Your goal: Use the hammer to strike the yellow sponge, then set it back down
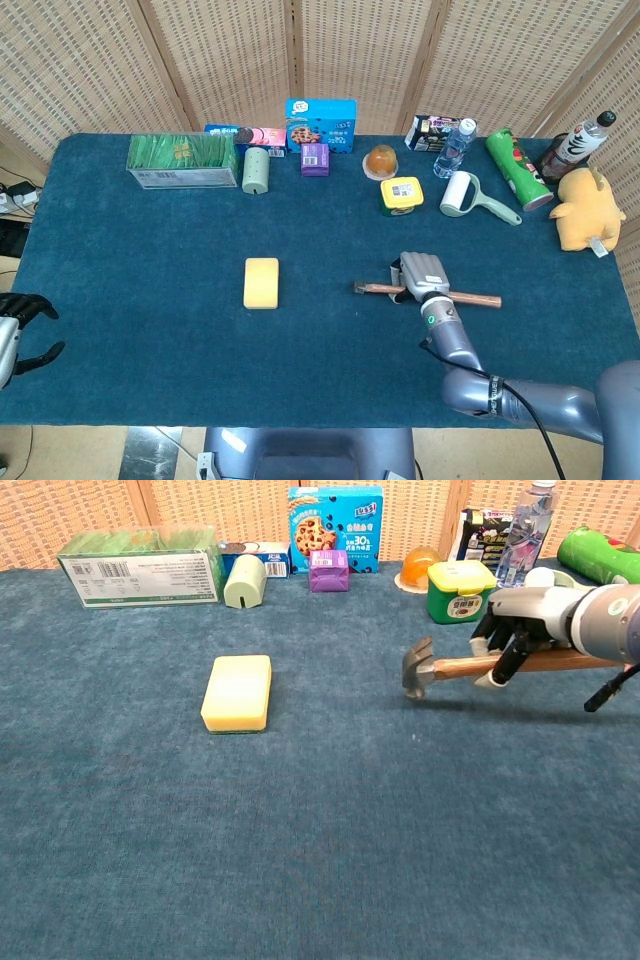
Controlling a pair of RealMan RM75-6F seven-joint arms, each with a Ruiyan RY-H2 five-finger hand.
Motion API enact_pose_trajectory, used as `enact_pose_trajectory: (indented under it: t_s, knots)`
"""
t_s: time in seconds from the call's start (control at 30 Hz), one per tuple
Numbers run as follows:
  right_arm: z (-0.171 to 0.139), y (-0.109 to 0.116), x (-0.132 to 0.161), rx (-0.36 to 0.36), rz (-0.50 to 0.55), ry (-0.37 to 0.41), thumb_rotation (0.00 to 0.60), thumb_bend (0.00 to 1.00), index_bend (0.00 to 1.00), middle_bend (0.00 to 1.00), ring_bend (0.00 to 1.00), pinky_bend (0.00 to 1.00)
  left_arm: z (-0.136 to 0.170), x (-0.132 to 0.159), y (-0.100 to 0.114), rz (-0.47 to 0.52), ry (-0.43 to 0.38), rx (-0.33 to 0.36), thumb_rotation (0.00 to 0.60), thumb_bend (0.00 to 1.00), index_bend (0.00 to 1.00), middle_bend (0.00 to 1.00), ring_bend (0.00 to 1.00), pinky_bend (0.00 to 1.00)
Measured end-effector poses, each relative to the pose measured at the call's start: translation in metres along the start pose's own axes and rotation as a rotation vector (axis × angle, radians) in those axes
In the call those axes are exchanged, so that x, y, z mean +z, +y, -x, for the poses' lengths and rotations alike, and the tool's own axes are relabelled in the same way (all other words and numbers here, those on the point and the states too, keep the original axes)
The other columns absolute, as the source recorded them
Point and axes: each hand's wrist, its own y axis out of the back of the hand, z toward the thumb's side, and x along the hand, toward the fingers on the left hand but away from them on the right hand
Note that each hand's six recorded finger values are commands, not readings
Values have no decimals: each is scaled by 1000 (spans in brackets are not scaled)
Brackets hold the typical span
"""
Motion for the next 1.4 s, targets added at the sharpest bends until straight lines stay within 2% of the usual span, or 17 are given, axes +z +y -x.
enact_pose_trajectory:
  t_s: [0.3, 0.5, 0.6, 0.67, 0.73, 0.87, 1.0, 1.1, 1.3, 1.4]
  knots:
    - [8, -7, -16, -8, -39, -28, 600, 393, 841, 1000, 1000, 852, 1, 0, -1, -2, 3, -4, 600, 226, 460, 366, 264, 186]
    - [12, -13, -20, -1, -59, -34, 600, 392, 787, 978, 989, 746, 1, 0, -1, -4, 5, -7, 600, 225, 460, 366, 264, 186]
    - [13, -15, -22, 5, -68, -35, 600, 394, 699, 873, 888, 659, 1, 0, -2, -5, 6, -7, 600, 225, 460, 366, 263, 186]
    - [14, -16, -22, 7, -71, -30, 600, 402, 623, 772, 782, 590, 1, -1, -1, -5, 8, -6, 600, 224, 460, 366, 263, 186]
    - [13, -16, -21, 6, -72, -18, 600, 415, 519, 656, 653, 499, 1, -1, -1, -6, 9, -5, 600, 225, 460, 366, 263, 186]
    - [10, -13, -19, 13, -79, 22, 600, 420, 350, 496, 499, 410, 1, 0, -1, -5, 5, -7, 600, 225, 459, 366, 264, 186]
    - [5, -10, -16, 23, -64, 61, 600, 419, 278, 430, 445, 380, 1, 0, -2, -5, 4, -8, 600, 225, 459, 366, 264, 186]
    - [2, -6, -13, 14, -42, 92, 600, 419, 250, 419, 431, 372, 1, -1, -2, -6, 6, -8, 600, 224, 458, 366, 263, 186]
    - [-9, 5, -8, -8, -3, 149, 600, 419, 247, 418, 425, 368, 1, 1, -1, -4, 2, -4, 600, 225, 451, 365, 264, 186]
    - [-15, 11, -7, -26, 10, 166, 600, 418, 285, 432, 430, 373, 0, 1, -1, -3, 3, -3, 600, 225, 451, 366, 264, 186]
